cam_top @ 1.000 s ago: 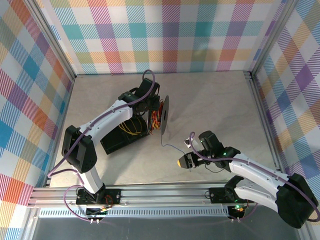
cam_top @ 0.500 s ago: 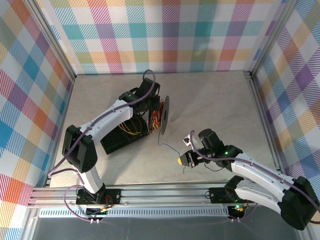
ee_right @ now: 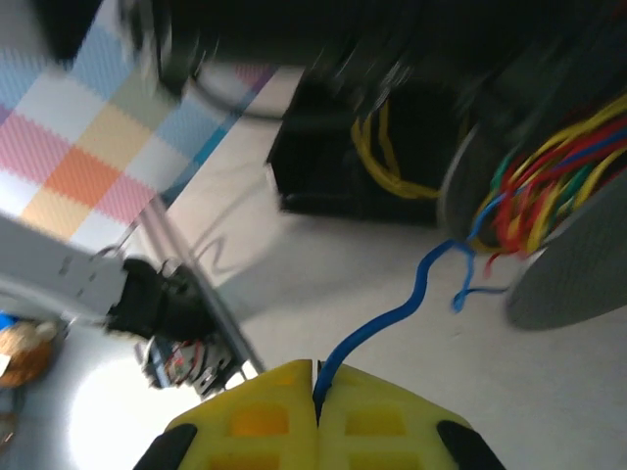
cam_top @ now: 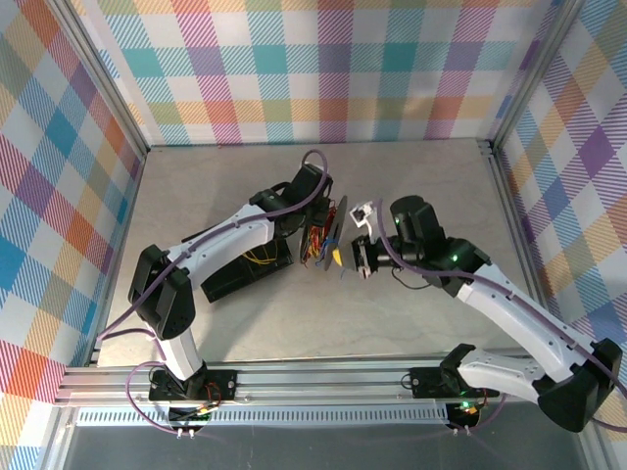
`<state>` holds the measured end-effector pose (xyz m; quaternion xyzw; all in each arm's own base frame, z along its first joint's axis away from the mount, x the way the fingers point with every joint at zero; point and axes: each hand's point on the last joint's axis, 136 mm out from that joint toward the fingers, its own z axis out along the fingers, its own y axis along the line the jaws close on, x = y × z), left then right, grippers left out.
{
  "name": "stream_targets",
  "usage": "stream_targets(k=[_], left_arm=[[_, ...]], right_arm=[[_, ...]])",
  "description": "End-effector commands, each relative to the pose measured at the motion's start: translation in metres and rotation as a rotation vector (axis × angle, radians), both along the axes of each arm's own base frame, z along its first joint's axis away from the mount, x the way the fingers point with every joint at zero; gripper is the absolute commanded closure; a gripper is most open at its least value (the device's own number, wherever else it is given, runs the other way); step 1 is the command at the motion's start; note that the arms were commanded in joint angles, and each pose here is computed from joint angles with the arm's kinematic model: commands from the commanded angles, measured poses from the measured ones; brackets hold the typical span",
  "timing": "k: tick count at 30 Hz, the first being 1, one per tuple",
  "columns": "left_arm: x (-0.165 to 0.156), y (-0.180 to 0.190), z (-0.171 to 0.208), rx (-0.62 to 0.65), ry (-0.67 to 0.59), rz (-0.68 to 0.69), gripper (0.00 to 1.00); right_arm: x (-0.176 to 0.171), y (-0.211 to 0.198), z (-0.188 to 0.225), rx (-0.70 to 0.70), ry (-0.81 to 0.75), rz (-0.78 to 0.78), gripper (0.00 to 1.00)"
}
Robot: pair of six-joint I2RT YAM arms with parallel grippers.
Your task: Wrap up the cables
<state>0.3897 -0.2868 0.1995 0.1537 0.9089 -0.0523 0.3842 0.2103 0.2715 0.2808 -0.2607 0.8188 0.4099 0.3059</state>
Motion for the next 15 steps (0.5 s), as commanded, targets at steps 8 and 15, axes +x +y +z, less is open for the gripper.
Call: stream_targets(k=[8,15], left_arm=[[-0.019,-0.017,0.032,-0.047,-0.128,-0.126,1.00],[-0.039,-0.013,0.028,-0.039,-0.117,-0.204,1.00]], right_arm=[[0.099,-0.060,0.019,-0.115,0.003,-0.239,1.00],[0.168,-0.120,-0.018,-0.162,0.164,-0.433,1.00]])
